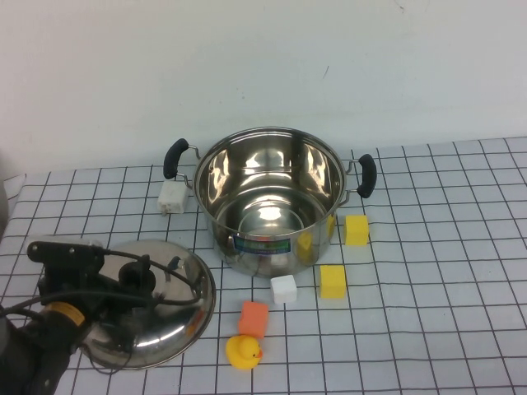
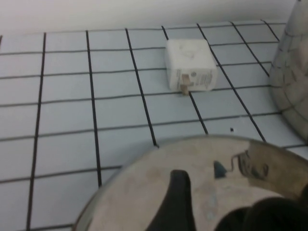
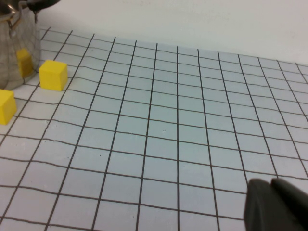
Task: Cover the pot
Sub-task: Pick up the pot lid
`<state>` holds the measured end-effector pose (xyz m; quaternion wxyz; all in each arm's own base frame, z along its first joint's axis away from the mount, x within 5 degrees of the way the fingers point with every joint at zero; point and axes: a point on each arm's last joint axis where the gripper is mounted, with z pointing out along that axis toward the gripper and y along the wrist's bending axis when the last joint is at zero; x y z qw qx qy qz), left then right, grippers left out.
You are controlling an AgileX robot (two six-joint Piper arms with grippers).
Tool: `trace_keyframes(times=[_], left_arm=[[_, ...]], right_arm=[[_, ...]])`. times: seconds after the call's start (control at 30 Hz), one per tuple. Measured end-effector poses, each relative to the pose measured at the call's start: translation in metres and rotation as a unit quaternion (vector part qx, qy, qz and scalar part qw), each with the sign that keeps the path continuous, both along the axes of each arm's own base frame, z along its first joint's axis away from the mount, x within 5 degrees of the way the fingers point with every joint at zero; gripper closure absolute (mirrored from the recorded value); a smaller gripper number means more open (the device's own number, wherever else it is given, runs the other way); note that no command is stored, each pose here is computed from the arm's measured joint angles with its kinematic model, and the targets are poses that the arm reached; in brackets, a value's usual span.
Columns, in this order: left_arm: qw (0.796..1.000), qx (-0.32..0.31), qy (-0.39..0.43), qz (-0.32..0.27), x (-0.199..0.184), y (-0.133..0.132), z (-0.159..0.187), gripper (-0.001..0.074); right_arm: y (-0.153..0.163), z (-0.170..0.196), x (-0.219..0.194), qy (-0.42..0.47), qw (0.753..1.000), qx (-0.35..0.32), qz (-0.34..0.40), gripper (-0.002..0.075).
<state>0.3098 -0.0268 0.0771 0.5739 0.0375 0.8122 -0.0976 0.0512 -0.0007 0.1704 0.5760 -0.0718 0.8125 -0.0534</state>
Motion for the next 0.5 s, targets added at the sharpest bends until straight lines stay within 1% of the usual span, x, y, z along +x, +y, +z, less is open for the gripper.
trace_keyframes(times=[0.13,0.37,0.47,0.5], left_arm=[[1.0,0.008,-0.008,-0.007,0.008,-0.001,-0.002,0.016],[1.0,0.01,0.009,-0.02,0.009,-0.003,-0.016,0.0162],[1.0,0.01,0.011,-0.021,0.009,-0.003,-0.017,0.0202],[1.0,0.01,0.011,-0.021,0.009,-0.003,-0.017,0.023]], right_arm=[[0.0,0.0,0.0,0.0,1.0,0.0,0.0,0.0717],[0.0,0.0,0.0,0.0,1.0,0.0,0.0,0.0717],[0.0,0.0,0.0,0.0,1.0,0.0,0.0,0.0717],[0.0,0.0,0.0,0.0,1.0,0.0,0.0,0.0717]])
